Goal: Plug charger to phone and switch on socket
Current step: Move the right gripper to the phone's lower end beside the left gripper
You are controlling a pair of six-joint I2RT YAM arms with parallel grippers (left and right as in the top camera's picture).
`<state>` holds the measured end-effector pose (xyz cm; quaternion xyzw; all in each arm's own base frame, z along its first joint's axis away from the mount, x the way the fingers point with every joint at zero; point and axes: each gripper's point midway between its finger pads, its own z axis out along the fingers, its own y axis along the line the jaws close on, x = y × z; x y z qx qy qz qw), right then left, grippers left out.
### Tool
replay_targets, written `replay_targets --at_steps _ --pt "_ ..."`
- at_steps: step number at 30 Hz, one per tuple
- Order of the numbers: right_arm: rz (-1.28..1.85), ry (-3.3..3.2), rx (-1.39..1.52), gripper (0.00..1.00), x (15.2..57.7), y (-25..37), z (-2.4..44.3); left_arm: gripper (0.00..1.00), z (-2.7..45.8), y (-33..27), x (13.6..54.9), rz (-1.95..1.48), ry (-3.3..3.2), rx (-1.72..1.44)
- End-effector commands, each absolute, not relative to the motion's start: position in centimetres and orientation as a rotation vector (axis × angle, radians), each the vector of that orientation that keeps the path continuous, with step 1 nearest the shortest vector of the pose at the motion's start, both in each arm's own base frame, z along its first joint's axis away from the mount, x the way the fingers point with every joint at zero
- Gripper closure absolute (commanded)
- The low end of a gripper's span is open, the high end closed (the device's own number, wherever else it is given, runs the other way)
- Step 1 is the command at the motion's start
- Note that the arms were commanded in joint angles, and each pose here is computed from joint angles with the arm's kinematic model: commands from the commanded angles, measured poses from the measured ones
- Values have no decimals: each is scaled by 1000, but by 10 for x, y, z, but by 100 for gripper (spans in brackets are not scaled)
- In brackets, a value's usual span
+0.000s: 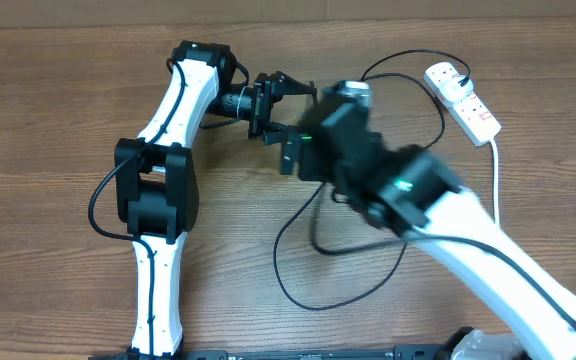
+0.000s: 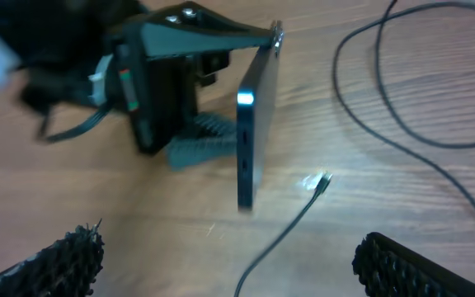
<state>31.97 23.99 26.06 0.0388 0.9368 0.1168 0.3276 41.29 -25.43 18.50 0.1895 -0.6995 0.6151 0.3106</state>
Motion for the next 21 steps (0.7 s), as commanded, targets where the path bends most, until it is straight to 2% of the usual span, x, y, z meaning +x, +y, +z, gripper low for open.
replay_targets --at_steps 1,7,15,21 --pt "188 2355 250 2 343 230 262 28 196 -259 416 1661 -1799 492" --pt "178 2321 288 22 355 235 258 28 196 -258 416 1661 -1799 492" --pt "143 2338 213 23 359 240 248 28 196 -258 416 1661 -1799 492" --pt "144 2331 199 50 361 242 249 28 195 -258 416 1659 -1803 492"
